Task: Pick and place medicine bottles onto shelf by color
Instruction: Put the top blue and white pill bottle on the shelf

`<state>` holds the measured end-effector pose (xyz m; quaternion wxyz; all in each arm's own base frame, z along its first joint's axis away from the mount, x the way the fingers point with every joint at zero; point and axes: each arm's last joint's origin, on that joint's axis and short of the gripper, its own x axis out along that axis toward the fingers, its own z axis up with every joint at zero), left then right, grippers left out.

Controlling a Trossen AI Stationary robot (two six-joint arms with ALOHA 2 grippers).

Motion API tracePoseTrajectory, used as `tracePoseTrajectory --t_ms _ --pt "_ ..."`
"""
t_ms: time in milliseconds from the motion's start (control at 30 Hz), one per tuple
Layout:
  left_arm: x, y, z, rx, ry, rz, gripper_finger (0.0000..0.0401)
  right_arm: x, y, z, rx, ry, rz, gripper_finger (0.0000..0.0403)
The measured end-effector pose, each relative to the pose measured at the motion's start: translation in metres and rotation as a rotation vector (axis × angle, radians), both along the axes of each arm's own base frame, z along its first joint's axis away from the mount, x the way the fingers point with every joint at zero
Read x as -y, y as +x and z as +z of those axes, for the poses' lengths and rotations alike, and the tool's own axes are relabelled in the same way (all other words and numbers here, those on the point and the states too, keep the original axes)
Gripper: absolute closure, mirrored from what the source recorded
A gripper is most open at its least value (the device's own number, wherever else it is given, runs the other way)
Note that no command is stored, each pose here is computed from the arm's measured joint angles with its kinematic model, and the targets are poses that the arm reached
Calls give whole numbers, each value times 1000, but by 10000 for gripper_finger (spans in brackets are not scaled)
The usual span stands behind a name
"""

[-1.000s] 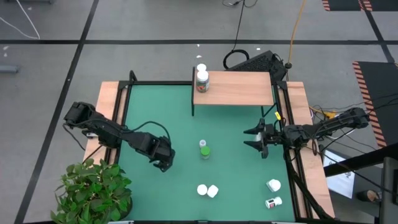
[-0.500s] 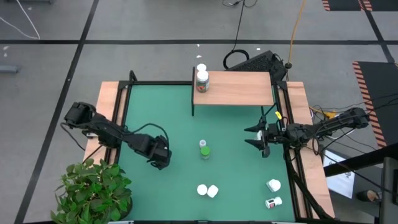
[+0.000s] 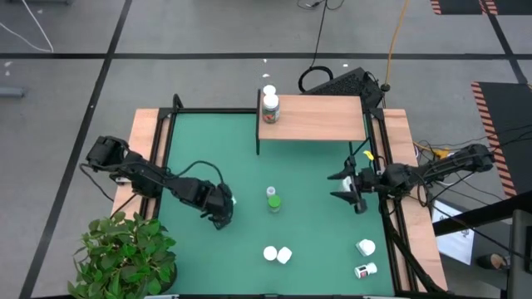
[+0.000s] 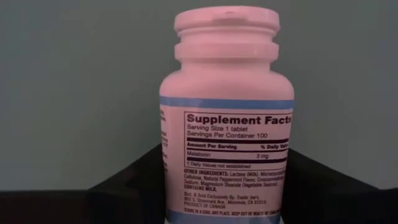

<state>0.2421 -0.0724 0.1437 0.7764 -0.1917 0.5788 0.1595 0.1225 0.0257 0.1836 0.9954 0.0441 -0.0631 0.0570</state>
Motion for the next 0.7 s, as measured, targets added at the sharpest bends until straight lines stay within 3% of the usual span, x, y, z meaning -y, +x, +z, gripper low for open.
tracePoseTrajectory --t_ms 233,500,700 --pt "-7 30 12 289 13 -158 161 1 1 0 6 -25 10 167" --pt "-20 63 48 544 100 -314 169 -3 11 15 6 -82 53 167" --pt "-27 86 83 886 193 -491 164 -7 28 15 -51 -51 59 167"
